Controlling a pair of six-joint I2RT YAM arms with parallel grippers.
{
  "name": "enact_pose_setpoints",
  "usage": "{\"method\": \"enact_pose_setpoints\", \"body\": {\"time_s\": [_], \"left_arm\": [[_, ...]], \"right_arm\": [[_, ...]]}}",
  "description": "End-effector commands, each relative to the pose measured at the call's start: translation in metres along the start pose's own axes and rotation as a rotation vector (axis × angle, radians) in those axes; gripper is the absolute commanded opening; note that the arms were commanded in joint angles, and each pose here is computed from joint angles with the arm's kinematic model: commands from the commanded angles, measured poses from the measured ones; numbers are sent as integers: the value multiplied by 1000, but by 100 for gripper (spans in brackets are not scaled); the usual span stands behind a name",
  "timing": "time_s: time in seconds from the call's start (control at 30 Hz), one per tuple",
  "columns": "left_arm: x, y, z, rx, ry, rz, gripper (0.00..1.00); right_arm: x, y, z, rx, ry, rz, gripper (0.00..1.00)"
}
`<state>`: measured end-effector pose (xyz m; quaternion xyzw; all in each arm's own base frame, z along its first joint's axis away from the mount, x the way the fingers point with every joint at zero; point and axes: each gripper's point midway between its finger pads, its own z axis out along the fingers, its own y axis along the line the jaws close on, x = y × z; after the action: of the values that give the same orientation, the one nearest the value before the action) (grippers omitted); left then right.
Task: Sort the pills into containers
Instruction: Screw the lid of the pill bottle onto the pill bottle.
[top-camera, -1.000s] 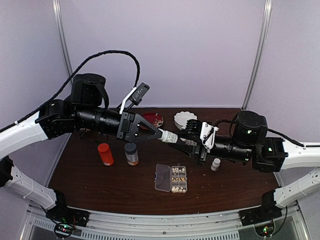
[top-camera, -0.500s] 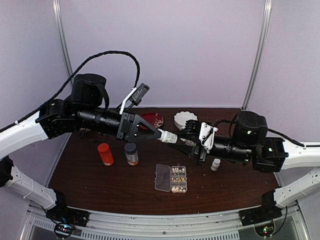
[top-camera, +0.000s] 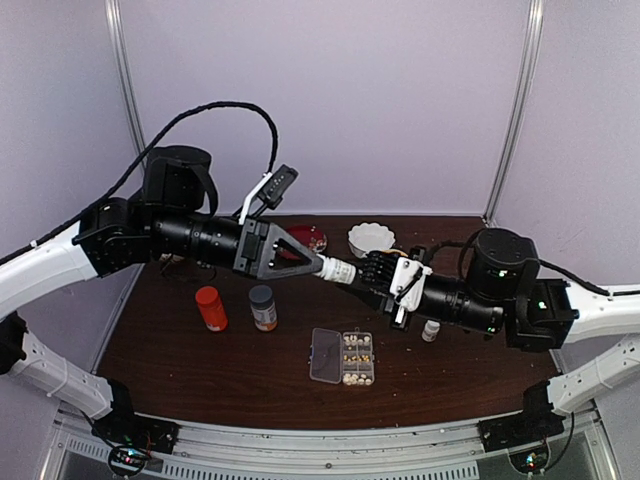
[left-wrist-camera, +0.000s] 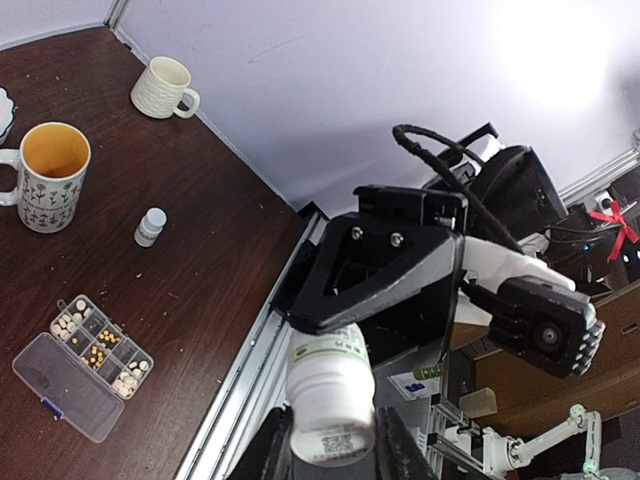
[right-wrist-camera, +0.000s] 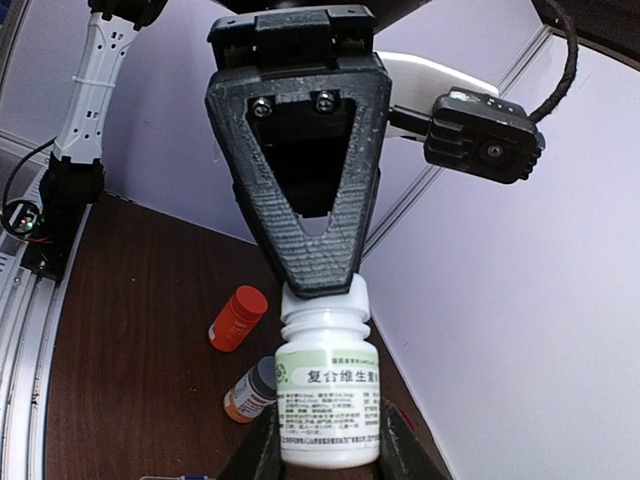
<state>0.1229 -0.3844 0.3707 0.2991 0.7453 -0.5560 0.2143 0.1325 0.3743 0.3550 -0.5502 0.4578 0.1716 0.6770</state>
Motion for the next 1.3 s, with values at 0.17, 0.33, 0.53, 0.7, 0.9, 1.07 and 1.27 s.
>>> {"method": "enact_pose_setpoints", "body": {"time_s": [0.17, 0.33, 0.53, 0.7, 0.9, 1.07, 1.27], "left_arm": [[10, -2, 16, -23, 9, 402, 0], [14, -4, 26, -34, 29, 777, 0], [18, 2, 29, -55, 38, 1316, 0], [10, 17, 33, -182, 75, 1674, 0], [35, 23, 32, -121, 129, 2178, 0], [21, 29, 33, -255, 121, 2398, 0], [16, 48, 38, -441, 219, 2681, 0]], "right_arm": [[-64, 5, -13, -281, -194, 310, 0], [-77, 9, -27, -397, -233, 430, 0], [-77, 11, -36, -458, -224, 518, 0], [-74, 14, -39, -493, -243, 593, 0], [-70, 23, -37, -527, -244, 643, 0], [-62, 26, -34, -527, -209, 653, 0], [-56, 29, -31, -536, -181, 689, 0]]}}
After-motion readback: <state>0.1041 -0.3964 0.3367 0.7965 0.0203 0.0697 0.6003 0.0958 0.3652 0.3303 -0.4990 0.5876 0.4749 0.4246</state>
